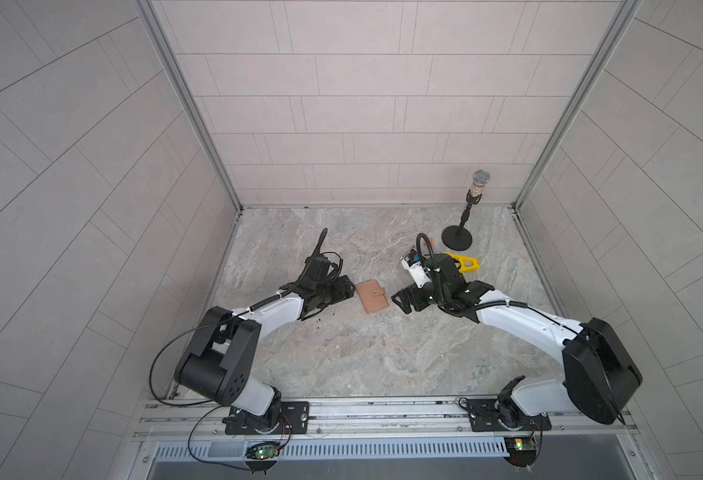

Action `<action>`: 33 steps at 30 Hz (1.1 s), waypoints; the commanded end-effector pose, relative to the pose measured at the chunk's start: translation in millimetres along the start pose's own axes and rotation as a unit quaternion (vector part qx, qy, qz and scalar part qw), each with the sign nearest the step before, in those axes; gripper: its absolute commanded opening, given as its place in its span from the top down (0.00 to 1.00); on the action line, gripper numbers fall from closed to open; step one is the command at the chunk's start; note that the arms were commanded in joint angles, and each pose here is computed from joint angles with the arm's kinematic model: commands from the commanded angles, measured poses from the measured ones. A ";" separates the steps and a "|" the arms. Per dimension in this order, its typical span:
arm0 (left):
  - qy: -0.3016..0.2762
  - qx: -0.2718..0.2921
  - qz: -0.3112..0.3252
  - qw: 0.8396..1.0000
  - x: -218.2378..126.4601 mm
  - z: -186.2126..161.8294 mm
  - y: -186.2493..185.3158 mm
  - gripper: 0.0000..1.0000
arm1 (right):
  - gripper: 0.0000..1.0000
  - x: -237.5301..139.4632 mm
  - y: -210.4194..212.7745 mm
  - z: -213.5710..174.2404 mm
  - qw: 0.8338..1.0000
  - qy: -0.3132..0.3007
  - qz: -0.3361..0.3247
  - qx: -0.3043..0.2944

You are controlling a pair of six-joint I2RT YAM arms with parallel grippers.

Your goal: Put the credit cards into the card holder

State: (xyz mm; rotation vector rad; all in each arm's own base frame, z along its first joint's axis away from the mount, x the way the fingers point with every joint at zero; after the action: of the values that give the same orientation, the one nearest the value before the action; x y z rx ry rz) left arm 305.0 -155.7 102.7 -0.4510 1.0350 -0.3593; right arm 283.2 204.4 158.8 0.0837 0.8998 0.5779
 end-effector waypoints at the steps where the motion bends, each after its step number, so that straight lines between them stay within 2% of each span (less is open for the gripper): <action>1: 0.011 -0.006 -0.046 0.999 9.2 6.3 -15.8 0.26 | 0.05 12.8 8.8 4.1 1.000 0.021 0.002 0.005; 8: 0.037 -0.039 -0.063 0.997 35.5 2.7 -13.4 0.36 | 0.22 48.6 14.2 12.2 0.998 0.056 -0.020 0.009; 10: 0.043 -0.041 -0.067 0.996 41.5 1.8 -13.2 0.42 | 0.28 57.2 12.4 13.4 0.997 0.067 -0.028 0.012; 16: 0.066 -0.041 -0.086 0.993 57.9 -2.9 -19.1 0.51 | 0.43 77.4 16.3 15.8 0.993 0.115 -0.022 0.011; 22: 0.076 -0.049 -0.102 0.991 67.6 -7.0 -21.4 0.64 | 0.46 89.9 16.0 13.6 0.993 0.117 -0.022 0.016; 33: 0.081 -0.048 -0.106 0.990 66.2 -11.8 -24.2 0.71 | 0.48 101.5 15.8 13.3 0.992 0.121 -0.036 0.018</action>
State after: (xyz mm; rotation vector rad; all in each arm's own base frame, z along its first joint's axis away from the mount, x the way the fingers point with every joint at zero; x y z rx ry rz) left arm 329.0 -208.3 65.2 -0.6267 1.1420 -0.5363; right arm 335.1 267.8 106.9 0.0306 1.1247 0.5309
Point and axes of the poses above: each gripper's point midway between its finger pads, its own x axis out along the fingers, its own y axis along the line the jaws close on, z = x × y, the point moved 6 cm from there along -x, back along the fingers, and after that the axes turned 8 degrees about x, right-handed, at the moved point
